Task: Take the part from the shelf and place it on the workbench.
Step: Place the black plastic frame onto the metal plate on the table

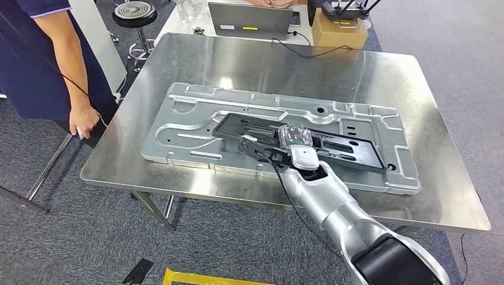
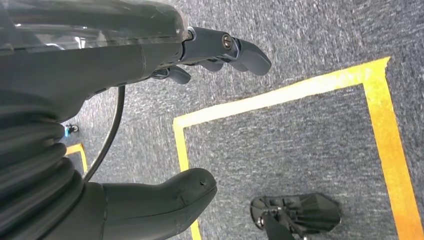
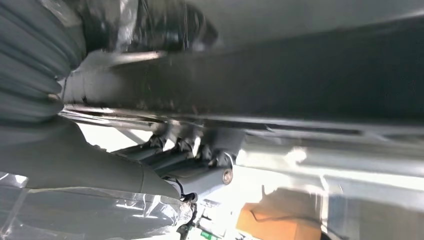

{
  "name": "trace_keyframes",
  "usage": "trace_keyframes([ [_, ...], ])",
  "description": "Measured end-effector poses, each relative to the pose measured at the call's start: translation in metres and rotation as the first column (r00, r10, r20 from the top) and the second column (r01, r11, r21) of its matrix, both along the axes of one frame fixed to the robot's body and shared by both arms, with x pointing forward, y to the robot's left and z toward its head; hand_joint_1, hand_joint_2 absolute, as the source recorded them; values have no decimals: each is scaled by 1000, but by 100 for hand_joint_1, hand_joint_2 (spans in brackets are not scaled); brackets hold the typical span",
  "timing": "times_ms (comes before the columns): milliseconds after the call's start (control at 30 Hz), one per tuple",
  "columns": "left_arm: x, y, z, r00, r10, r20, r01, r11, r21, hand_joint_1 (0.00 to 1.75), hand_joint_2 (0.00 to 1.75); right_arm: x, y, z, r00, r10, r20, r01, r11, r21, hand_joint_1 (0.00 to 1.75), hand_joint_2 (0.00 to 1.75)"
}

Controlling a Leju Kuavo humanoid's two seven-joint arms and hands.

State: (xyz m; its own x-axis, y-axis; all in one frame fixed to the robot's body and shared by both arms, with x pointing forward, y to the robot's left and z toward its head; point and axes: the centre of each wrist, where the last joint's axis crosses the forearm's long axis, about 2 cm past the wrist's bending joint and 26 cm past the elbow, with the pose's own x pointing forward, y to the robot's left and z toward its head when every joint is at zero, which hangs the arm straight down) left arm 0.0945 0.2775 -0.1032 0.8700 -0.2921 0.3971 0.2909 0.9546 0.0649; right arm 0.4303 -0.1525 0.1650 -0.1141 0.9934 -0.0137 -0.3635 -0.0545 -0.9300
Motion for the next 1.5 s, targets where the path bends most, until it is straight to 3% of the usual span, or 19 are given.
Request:
trace_keyframes([
  [33,0,0,0,1000,1,0,-1,1000,-1,0,0,0,0,-1,1000,0,-4,0,1000,0,0,175],
  [1133,7,0,1,1000,2,8,-2,1000,-8,0,0,-1,4,0,1000,6,-20,-5,1000,10,0,175],
  [1400,7,0,2,1000,7,5,-7,1000,-9,0,0,-1,9,2,1000,20,-14,-20,1000,15,0,175],
  [1500,5,0,1,1000,18,3,-18,1000,-11,0,0,-2,12,2,997,69,34,-69,997,17,0,175],
])
